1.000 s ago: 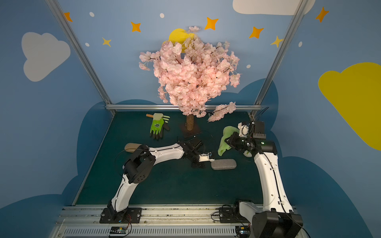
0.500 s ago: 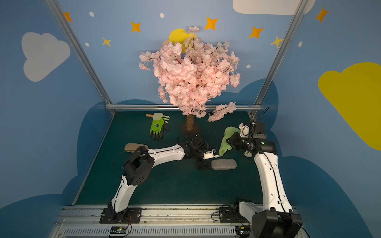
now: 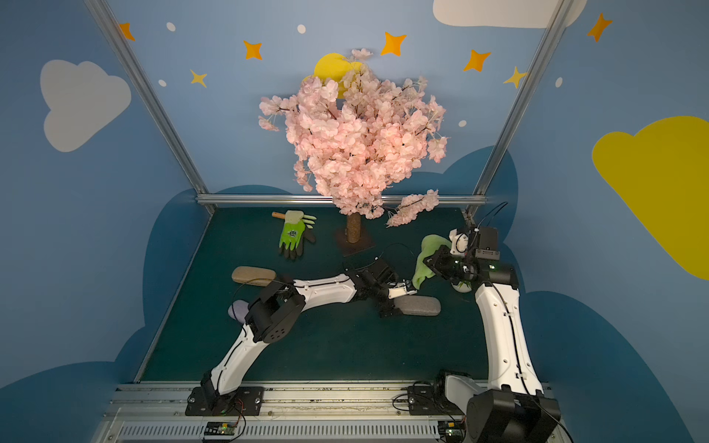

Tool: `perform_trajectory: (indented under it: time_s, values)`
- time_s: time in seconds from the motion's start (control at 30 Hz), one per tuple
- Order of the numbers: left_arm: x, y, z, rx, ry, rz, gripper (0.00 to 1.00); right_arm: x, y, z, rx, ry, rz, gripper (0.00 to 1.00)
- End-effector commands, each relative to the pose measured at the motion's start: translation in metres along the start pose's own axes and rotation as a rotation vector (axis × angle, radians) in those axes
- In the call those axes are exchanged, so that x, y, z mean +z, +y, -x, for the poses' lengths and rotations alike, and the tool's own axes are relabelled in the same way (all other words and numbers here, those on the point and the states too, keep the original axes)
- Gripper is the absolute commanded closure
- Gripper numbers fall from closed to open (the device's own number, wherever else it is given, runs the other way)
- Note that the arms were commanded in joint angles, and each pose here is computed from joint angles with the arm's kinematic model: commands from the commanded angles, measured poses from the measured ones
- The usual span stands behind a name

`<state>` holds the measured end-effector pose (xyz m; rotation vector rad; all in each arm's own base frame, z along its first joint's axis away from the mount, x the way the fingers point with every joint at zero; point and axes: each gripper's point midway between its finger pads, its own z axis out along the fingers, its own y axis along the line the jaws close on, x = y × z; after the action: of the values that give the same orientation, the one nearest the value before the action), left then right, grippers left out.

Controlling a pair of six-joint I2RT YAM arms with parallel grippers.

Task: Wipe the eyeglass case
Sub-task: Move the eyeglass case from the center of the board.

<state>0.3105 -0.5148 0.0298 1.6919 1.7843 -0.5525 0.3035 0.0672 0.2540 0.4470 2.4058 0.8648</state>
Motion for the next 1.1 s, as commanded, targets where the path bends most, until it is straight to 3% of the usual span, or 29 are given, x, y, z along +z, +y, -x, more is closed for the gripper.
perform_trajectory:
  time_s: [0.0,0.2,0.23,0.33,0.4,0.57,0.77,0.93,1.07]
  values:
    - [0.005,-0.007,0.012,-0.001,-0.033,-0.041,0.03,-0.002,0.006,0.003,-0.009,-0.012,0.030,1.00]
    - [0.004,-0.027,0.019,-0.003,-0.064,-0.159,0.17,-0.003,0.006,0.004,-0.011,-0.017,0.027,1.00]
    - [0.003,-0.030,0.021,-0.005,-0.081,-0.179,0.22,-0.003,0.006,0.004,-0.010,-0.017,0.026,1.00]
    - [0.001,-0.035,0.025,0.000,-0.107,-0.209,0.53,-0.004,0.006,0.004,-0.010,-0.019,0.028,1.00]
    - [-0.004,-0.035,0.026,0.025,-0.115,-0.205,0.64,-0.005,0.005,0.003,-0.013,-0.020,0.025,1.00]
    - [-0.030,-0.020,0.020,0.085,-0.103,-0.111,0.71,-0.007,0.006,0.003,-0.008,-0.023,0.032,1.00]
    - [-0.076,-0.004,-0.030,0.105,0.032,0.026,0.74,-0.006,0.013,0.003,0.002,-0.011,0.061,1.00]
    - [-0.123,-0.002,-0.090,0.017,0.218,0.087,0.74,0.013,0.023,-0.012,-0.016,0.054,0.073,1.00]
    - [-0.153,-0.009,-0.135,-0.093,0.277,0.109,0.69,0.034,0.035,-0.030,-0.057,0.113,0.064,1.00]
